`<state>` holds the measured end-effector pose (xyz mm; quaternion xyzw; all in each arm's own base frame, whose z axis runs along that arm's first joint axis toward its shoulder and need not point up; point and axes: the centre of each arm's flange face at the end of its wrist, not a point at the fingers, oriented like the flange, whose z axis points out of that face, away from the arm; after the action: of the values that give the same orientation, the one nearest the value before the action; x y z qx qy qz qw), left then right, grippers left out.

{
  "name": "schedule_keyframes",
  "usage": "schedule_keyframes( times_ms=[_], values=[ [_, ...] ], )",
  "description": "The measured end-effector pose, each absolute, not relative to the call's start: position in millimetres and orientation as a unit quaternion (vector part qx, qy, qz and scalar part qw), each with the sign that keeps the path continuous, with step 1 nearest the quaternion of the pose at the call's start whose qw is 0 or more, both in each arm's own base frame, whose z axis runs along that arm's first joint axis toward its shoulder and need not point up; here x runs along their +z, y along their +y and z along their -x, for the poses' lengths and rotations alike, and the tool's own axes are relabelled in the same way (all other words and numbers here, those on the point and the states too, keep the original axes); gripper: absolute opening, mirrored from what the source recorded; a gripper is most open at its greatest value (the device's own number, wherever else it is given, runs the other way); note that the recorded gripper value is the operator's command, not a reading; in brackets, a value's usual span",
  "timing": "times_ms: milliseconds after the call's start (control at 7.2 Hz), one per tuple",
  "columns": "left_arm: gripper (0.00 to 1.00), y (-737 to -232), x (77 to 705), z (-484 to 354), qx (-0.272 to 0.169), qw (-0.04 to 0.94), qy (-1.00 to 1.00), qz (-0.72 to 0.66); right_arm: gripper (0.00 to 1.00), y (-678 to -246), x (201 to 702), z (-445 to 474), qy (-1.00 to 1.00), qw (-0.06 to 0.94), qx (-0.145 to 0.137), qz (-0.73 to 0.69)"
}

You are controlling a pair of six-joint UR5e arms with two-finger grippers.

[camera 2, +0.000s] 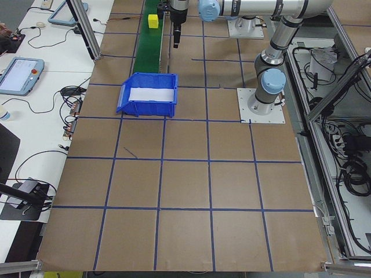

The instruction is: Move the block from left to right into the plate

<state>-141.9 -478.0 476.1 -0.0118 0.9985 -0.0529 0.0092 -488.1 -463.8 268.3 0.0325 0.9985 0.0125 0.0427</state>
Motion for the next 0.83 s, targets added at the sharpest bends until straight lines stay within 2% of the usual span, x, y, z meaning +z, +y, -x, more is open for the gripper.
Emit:
schedule_keyframes(
  times_ms=[417,833],
  values=[
    [1.00,-477.9,476.0,142.0,-0.053,0.009,0.998,0.012,1.00,-527.0,306.4,401.7,0.999,0.042,-0.007,-0.017],
    [1.00,-478.0,475.9,142.0,-0.053,0.009,0.998,0.012,0.99,-602.6,329.2,259.8,0.998,0.060,-0.030,-0.014]
  ],
)
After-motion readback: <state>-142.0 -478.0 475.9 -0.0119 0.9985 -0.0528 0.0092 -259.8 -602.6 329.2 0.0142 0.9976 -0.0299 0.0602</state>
